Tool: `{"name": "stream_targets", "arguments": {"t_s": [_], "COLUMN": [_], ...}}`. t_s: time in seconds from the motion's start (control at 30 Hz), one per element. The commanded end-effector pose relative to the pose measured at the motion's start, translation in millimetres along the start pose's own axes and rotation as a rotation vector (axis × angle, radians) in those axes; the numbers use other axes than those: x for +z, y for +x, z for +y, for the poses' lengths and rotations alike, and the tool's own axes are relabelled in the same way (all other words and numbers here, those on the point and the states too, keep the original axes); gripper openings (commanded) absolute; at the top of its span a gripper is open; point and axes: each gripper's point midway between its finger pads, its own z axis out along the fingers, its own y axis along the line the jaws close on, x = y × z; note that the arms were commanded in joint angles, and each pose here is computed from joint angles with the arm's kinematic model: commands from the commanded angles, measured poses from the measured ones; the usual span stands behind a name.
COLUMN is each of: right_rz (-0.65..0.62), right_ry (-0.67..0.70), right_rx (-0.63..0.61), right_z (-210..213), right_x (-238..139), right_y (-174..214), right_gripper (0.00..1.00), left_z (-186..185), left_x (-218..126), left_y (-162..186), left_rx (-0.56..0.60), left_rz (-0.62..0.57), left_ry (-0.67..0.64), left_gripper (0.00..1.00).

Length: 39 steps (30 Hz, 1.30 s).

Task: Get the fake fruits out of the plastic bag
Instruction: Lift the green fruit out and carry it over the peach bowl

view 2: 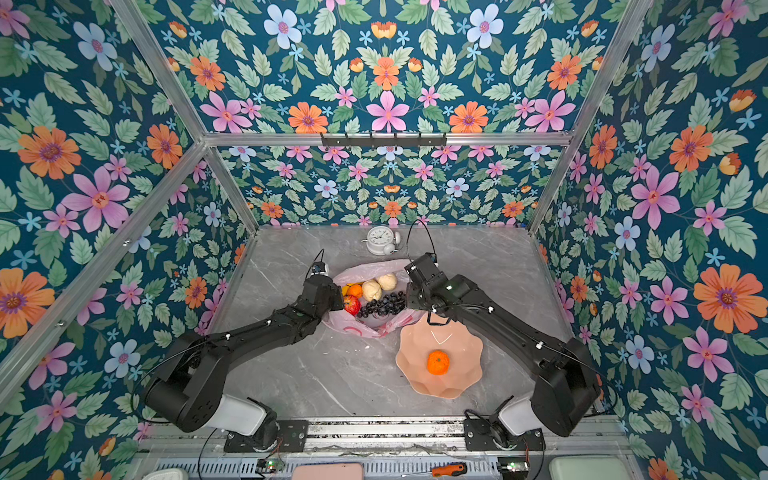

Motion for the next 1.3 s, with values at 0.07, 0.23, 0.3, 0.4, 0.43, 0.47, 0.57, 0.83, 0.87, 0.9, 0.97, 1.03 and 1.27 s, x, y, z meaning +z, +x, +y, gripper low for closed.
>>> {"name": "stream_targets", "arguments": {"t_s": [0.07, 0.23, 0.3, 0.4, 0.43, 0.47, 0.57, 0.83, 0.87, 0.9, 0.97, 1.03, 1.27], "right_rz": [0.050, 0.092, 0.111, 0.128, 0.137, 0.146, 0.166, 0.193, 0.196, 0.199, 0.212, 0.225, 0.258], "right_ry": [0.155, 0.206, 0.223, 0.254, 0.267, 0.281, 0.305, 0.335, 0.334, 0.330, 0.328, 0.332, 0.352], "right_rx": [-0.045, 0.003, 0.023, 0.025, 0.024, 0.026, 0.037, 0.043, 0.042, 0.042, 0.044, 0.042, 0.017], "right_z": [-43.7, -75.0, -84.6, -93.3, -96.0, -98.8, -104.8, -110.9, -110.7, -110.3, -110.3, -110.2, -105.6], "right_x": [-9.3, -1.9, 0.7, 6.5, 8.9, 11.9, 21.1, 31.9, 32.4, 33.5, 35.3, 36.4, 39.8], "right_y": [26.2, 44.1, 50.2, 58.2, 61.2, 64.5, 73.9, 83.4, 84.3, 85.3, 88.3, 91.3, 102.2], "right_gripper": [0.61, 0.61, 0.60, 0.60, 0.60, 0.60, 0.61, 0.61, 0.61, 0.61, 0.61, 0.60, 0.60], "left_z": [-1.0, 0.2, 0.6, 0.9, 0.6, 0.6, 1.2, 1.7, 1.7, 1.8, 2.0, 2.2, 2.6], "left_x": [0.0, -0.1, 0.1, 0.7, 0.4, 0.5, 0.1, 1.5, 1.5, 1.4, 1.3, 1.5, 1.5], "left_y": [-2.5, -2.7, -2.1, -1.7, -1.9, -2.0, -2.8, -1.6, -1.4, -1.5, -1.6, -0.9, -1.4], "left_rx": [-0.001, 0.001, 0.001, 0.000, 0.000, 0.000, 0.001, 0.003, 0.003, 0.003, 0.003, 0.003, 0.003], "left_rz": [-0.009, -0.011, -0.010, -0.009, -0.010, -0.010, -0.012, -0.010, -0.009, -0.010, -0.010, -0.008, -0.010], "left_ry": [0.004, -0.002, -0.004, -0.006, -0.005, -0.005, -0.008, -0.012, -0.012, -0.012, -0.013, -0.013, -0.016], "left_gripper": [0.05, 0.05, 0.05, 0.05, 0.05, 0.05, 0.05, 0.05, 0.05, 0.05, 0.05, 0.05, 0.05]}}
